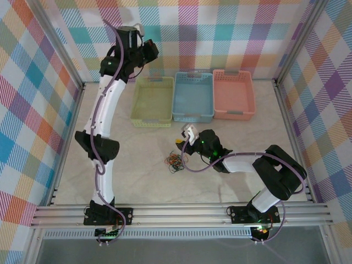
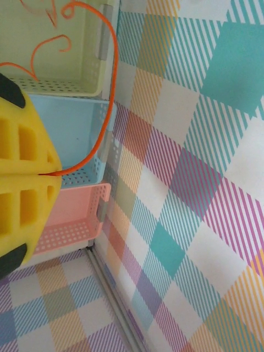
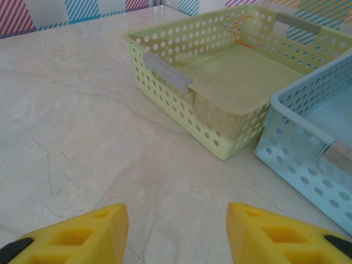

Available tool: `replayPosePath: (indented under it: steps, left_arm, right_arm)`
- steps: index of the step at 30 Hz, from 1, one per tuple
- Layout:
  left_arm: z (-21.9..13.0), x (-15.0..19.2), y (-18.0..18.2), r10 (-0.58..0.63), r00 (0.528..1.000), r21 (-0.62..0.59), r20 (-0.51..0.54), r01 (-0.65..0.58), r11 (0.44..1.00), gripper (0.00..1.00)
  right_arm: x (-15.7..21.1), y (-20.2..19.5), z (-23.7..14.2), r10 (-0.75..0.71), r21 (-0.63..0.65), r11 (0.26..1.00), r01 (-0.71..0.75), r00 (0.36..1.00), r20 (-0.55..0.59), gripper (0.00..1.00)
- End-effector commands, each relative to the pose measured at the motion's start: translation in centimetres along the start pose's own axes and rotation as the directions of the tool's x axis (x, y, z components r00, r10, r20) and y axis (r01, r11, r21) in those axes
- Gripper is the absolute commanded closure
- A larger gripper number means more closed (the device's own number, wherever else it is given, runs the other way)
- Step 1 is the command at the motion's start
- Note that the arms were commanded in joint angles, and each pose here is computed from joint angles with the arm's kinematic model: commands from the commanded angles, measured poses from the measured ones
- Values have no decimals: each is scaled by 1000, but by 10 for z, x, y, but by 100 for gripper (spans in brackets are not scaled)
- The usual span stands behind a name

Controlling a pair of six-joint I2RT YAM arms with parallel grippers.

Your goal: Untangle the cables

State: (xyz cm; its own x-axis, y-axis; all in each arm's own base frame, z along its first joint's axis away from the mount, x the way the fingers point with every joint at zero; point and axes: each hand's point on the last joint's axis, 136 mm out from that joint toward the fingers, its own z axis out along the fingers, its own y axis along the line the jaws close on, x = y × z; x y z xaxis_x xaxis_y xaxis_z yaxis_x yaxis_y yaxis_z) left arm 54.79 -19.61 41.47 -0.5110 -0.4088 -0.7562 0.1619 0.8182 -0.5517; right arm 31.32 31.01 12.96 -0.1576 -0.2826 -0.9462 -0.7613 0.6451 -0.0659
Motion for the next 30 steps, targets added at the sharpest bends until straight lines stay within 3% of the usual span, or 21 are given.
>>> replayPosePath:
  steps: [1, 8, 18, 20, 23, 25, 30]
  left_arm:
    - [15, 2, 20, -8, 1000, -10, -27, 8, 1000, 100]
    - [69, 74, 86, -63, 981, -170, -181, 32, 985, 100]
    - [70, 176, 149, -195, 889, -357, -414, 38, 933, 100]
    - [66, 193, 154, -205, 867, -363, -453, 31, 931, 89]
    - [53, 198, 151, -184, 861, -347, -474, 10, 938, 49]
    - [42, 192, 143, -173, 864, -330, -473, 8, 944, 33]
    - [3, 172, 120, -146, 875, -301, -461, 0, 954, 24]
  right_arm:
    - [-10, 0, -3, 22, -14, 1000, -21, 999, 42, 49]
    - [-10, 1, -4, 26, -25, 999, -25, 999, 42, 49]
    - [-12, 5, -5, 26, -49, 999, -23, 998, 53, 49]
    - [-12, 5, -5, 25, -54, 998, -22, 998, 54, 49]
    - [-14, 8, -8, 18, -67, 998, -13, 998, 67, 48]
    - [-14, 10, -8, 15, -76, 997, -10, 998, 67, 48]
    - [-17, 15, -8, 10, -106, 994, -2, 997, 79, 48]
